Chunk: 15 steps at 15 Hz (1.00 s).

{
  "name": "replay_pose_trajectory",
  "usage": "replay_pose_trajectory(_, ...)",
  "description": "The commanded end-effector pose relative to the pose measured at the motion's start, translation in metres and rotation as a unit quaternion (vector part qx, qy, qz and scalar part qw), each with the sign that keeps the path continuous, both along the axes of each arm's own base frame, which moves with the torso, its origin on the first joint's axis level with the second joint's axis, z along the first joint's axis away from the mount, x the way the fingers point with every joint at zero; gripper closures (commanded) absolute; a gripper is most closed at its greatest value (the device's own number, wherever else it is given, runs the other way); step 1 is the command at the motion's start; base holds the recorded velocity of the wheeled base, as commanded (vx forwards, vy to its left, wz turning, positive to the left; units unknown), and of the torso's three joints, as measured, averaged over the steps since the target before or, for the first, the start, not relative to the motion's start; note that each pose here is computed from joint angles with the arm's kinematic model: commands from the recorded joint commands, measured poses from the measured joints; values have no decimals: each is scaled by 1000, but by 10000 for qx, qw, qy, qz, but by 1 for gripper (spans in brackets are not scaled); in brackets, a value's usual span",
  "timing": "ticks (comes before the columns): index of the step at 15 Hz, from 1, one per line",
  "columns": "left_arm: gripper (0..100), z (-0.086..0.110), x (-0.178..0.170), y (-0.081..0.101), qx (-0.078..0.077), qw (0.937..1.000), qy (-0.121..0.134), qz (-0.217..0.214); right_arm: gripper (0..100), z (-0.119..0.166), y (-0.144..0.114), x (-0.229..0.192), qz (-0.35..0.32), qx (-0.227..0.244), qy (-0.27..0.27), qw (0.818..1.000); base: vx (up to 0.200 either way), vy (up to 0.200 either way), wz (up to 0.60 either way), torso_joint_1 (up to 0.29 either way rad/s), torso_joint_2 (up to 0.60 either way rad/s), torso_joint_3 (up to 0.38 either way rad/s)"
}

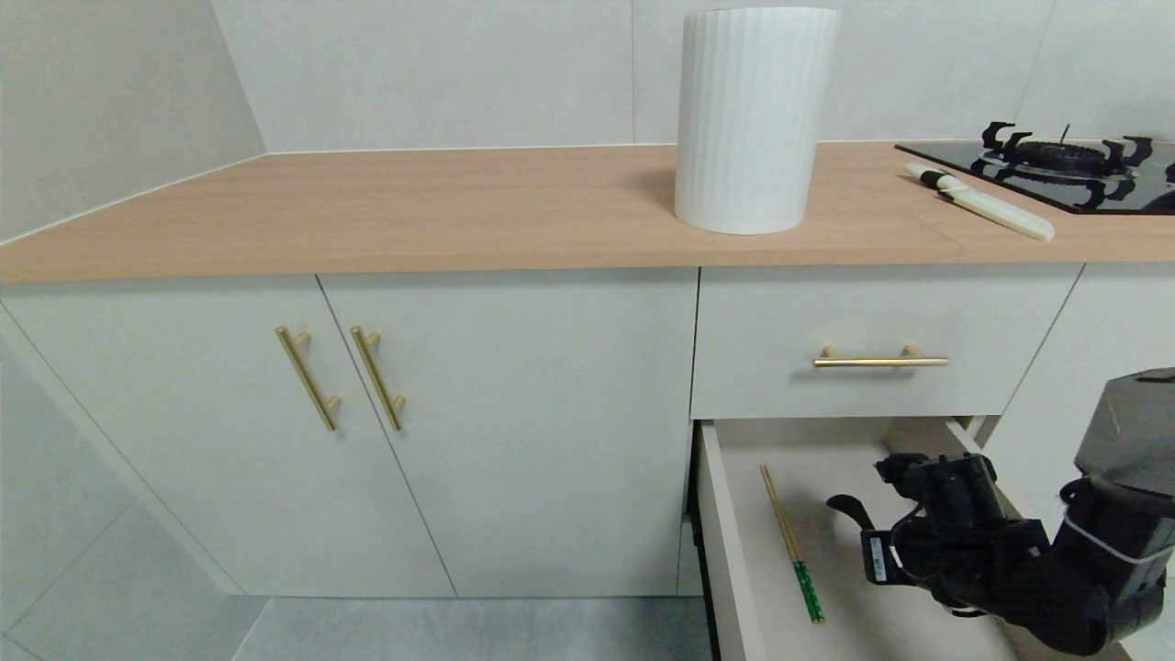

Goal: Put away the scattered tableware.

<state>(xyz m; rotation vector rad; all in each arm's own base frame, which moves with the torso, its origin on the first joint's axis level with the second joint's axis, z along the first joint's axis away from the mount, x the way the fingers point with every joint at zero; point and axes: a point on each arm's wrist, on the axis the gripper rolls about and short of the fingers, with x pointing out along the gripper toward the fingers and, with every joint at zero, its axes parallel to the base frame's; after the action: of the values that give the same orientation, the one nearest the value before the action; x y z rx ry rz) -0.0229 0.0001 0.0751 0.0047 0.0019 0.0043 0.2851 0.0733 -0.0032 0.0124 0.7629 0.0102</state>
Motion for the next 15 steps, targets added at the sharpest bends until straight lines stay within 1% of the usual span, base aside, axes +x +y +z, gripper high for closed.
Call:
replay_pose_trajectory(1, 0, 0, 0, 0, 0, 10000, 6, 2, 100, -29, 0, 2, -90, -135, 198, 9997, 0, 0, 0, 0, 0, 0)
replay_pose_trajectory(2, 0, 0, 0, 0, 0, 10000, 6, 2, 100, -35, 0, 4, -181, -223, 128, 9995, 0, 0, 0, 0, 0, 0)
replay_pose_trajectory(5, 0, 0, 0, 0, 0, 10000, 6, 2, 100, -45, 1, 7, -221, -240, 13, 9995, 0, 0, 0, 0, 0, 0)
replay_pose_trajectory(15, 0, 0, 0, 0, 0, 10000, 6, 2, 100, -44, 1, 8, -238, -236, -19, 9994, 0, 0, 0, 0, 0, 0)
